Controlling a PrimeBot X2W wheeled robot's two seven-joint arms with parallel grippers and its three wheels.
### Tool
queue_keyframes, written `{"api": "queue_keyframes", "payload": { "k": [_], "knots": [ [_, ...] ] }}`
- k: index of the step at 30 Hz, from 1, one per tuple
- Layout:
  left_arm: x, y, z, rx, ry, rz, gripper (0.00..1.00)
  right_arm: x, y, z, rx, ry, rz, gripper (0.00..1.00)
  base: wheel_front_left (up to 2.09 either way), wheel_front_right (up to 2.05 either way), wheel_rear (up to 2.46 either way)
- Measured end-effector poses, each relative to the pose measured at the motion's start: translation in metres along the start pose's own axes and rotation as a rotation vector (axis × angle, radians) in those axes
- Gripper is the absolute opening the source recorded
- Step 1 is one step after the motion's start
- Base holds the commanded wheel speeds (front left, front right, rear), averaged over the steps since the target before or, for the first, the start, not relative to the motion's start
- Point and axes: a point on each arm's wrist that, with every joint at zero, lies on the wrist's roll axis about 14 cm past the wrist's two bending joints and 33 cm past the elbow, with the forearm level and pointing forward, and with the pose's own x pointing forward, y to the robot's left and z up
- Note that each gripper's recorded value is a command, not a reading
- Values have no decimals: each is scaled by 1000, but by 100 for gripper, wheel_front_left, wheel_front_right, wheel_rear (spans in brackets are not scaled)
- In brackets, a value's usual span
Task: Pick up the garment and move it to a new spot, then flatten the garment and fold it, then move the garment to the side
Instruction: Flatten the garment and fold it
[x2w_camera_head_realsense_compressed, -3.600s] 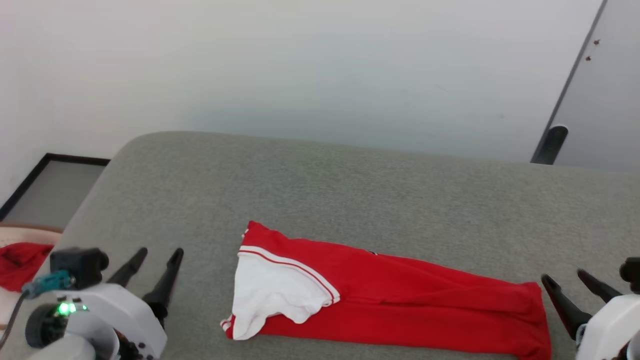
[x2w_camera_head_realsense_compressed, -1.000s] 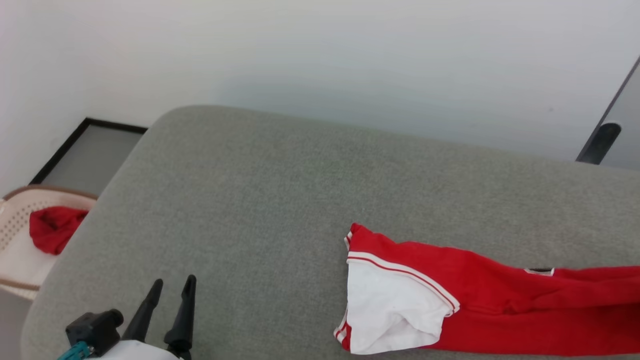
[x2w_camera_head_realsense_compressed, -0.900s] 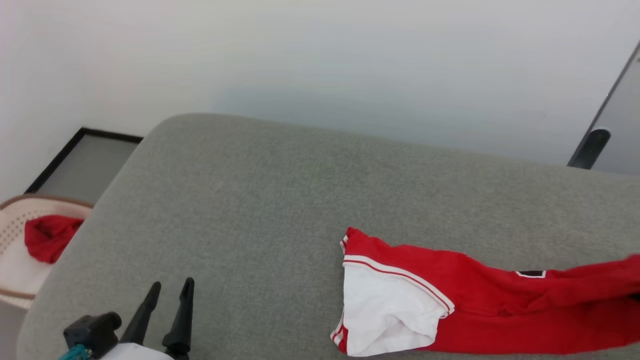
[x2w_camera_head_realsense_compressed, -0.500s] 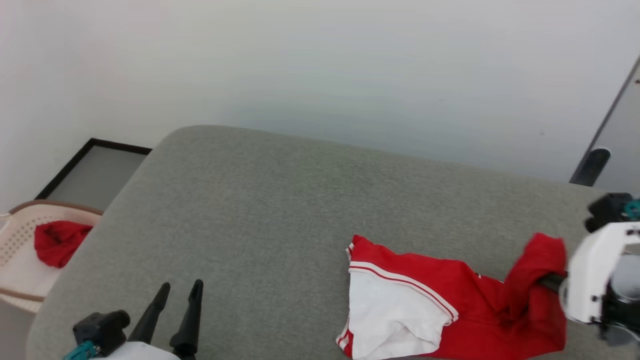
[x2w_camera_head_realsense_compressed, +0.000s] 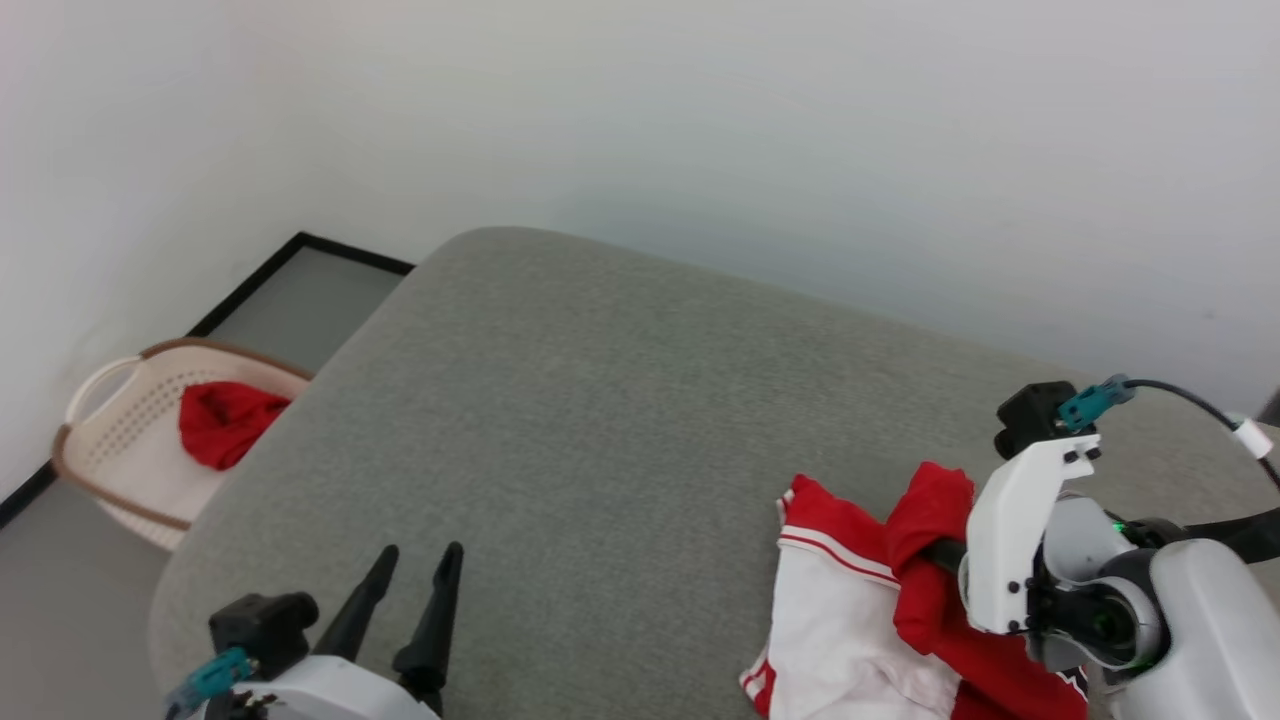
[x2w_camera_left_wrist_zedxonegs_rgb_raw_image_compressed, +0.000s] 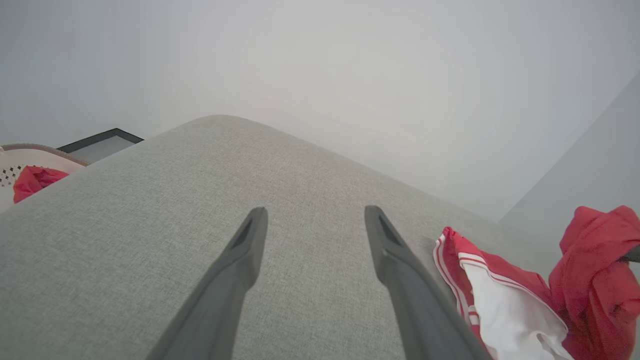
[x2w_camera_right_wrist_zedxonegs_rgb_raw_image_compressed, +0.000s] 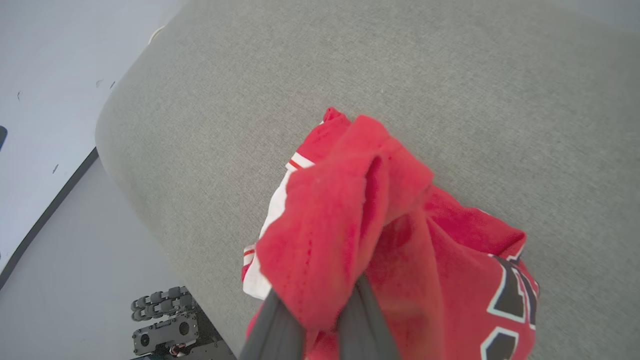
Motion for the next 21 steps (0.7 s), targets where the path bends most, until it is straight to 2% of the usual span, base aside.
{"api": "queue_keyframes", "payload": {
  "k": [5,12,13,14,15,16,21],
  "knots": [
    [-5,4,-1,-14,-3,22,100,25,15,-5,-21,43,25,0,0,0,0],
    [-3,11,-6,-16,5,54,100,51,11,-15,-31,96,12,0,0,0,0],
    [-4,12,-7,-16,7,59,100,54,11,-16,-37,103,9,10,0,0,0],
    [-4,13,-8,-16,9,63,100,56,12,-16,-45,109,10,26,0,0,0],
    [-4,14,-8,-16,8,64,100,57,12,-18,-50,115,9,71,0,0,0],
    [-4,14,-8,-15,8,65,100,58,12,-20,-52,122,8,100,0,0,0],
    [-4,15,-7,-16,3,62,100,55,15,-21,-65,128,7,100,0,0,0]
  ]
}}
